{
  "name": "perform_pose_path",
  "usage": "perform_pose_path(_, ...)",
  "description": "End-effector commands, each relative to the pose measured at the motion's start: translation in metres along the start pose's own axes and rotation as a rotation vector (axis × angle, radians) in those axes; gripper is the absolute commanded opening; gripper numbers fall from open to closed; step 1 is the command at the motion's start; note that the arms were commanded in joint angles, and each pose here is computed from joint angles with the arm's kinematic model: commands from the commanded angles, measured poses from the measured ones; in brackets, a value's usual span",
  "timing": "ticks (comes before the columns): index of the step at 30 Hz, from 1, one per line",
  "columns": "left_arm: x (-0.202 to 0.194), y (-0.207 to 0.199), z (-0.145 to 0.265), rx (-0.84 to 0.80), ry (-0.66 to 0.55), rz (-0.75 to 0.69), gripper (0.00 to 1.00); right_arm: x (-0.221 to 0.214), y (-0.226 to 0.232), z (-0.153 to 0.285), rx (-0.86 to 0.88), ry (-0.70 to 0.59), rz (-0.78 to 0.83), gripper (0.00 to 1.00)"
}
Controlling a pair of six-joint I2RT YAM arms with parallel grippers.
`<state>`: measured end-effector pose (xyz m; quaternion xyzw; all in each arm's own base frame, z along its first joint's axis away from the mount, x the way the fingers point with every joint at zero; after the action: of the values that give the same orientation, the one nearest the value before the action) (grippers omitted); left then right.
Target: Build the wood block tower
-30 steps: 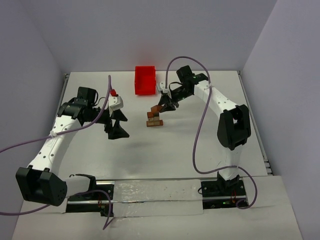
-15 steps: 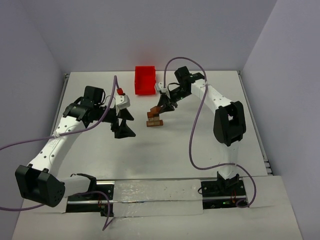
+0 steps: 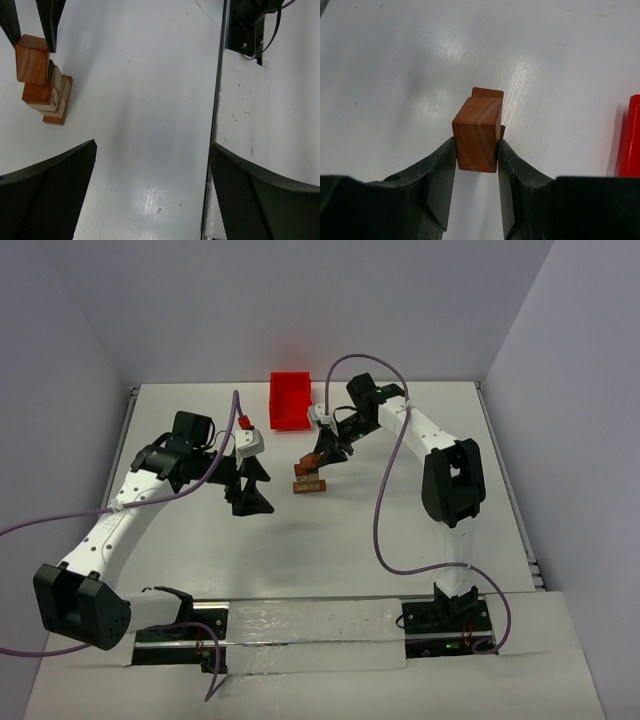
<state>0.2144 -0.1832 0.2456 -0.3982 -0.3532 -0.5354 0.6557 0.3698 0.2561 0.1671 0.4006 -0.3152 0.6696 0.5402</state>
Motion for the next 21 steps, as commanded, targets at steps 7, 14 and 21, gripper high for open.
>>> perform_pose_path(7,0.0092,0.0035,-0.0015,0.004,-0.023,-0.021,0.99,0.0098,-0.0054,-0.0014,0.01,-0.029,0.025,0.08)
perform_pose_path(14,0.0081,0.0051,-0.0035,-0.002,-0.023,-0.009,0.99,0.0094,-0.0056,-0.0061,0.019,-0.03,0.021,0.08)
perform_pose_path(21,0.0077,0.0059,-0.0043,-0.005,-0.022,-0.002,0.99,0.0087,-0.0067,-0.008,0.02,-0.031,0.018,0.09)
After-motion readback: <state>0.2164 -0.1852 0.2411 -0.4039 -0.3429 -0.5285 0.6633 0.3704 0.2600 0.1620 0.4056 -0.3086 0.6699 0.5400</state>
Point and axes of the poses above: each gripper's point midway between its finger pads, its own z axis back along the fingers, its own y axis along the line the jaws close on, x = y × z, the point moved 4 cm from there along z, back along the fingers, and after that the axes turned 5 degrees about -z, right-handed, at the moved point
